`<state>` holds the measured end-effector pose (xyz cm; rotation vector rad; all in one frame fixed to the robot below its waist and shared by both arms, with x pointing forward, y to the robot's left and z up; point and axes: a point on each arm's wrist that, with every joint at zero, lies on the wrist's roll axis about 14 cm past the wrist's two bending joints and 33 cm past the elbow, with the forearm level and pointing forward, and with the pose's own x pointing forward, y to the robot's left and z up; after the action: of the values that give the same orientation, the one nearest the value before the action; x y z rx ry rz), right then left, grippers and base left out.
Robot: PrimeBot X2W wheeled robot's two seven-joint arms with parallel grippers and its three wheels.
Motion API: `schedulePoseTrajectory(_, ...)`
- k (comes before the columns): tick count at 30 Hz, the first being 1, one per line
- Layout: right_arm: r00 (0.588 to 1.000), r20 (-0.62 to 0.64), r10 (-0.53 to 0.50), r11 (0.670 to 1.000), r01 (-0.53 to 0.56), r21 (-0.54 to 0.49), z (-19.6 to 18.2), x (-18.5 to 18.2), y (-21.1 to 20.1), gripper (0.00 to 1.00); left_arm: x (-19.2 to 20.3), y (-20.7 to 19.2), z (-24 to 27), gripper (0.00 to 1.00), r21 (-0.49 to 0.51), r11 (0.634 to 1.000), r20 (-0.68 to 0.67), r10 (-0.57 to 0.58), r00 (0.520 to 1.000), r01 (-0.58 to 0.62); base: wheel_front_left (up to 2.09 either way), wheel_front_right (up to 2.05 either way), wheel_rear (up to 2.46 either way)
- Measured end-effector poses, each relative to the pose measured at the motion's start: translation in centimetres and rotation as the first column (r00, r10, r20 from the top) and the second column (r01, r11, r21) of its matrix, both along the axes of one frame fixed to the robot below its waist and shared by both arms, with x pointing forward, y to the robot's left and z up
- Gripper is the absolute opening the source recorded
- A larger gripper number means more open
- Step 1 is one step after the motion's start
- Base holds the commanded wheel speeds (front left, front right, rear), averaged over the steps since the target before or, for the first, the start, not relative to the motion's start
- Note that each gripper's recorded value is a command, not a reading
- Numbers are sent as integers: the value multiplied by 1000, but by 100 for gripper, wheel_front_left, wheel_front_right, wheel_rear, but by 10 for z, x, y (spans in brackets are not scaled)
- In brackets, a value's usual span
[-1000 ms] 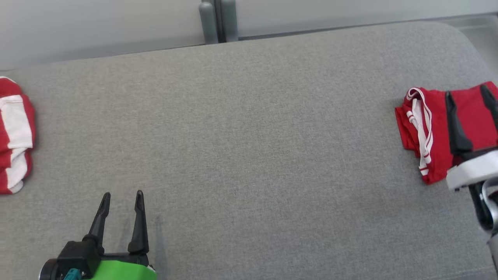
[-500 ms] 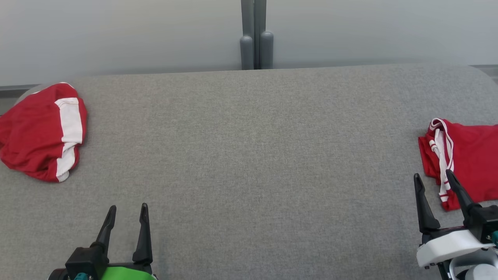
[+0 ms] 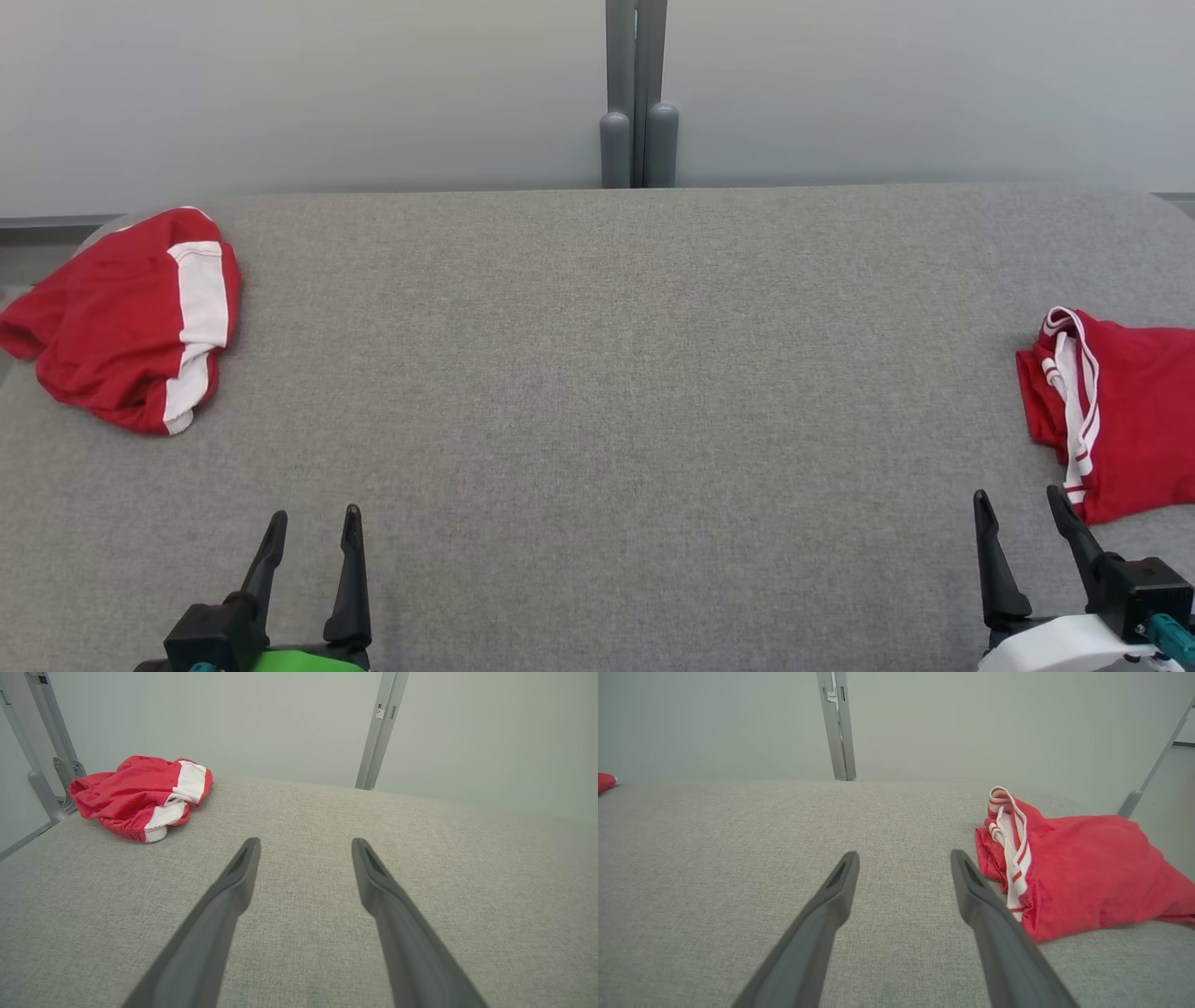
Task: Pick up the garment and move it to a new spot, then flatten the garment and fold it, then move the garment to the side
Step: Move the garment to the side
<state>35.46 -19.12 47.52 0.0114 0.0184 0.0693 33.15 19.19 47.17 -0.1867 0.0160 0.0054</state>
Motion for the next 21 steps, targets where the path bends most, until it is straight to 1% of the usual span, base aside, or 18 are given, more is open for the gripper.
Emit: schedulePoseTrajectory(21, 1000, -1, -2, 1000, 2, -12, 0, -1, -2, 100, 1, -5, -1, 100, -18, 1000, -4, -14, 1000, 14, 0, 0, 0)
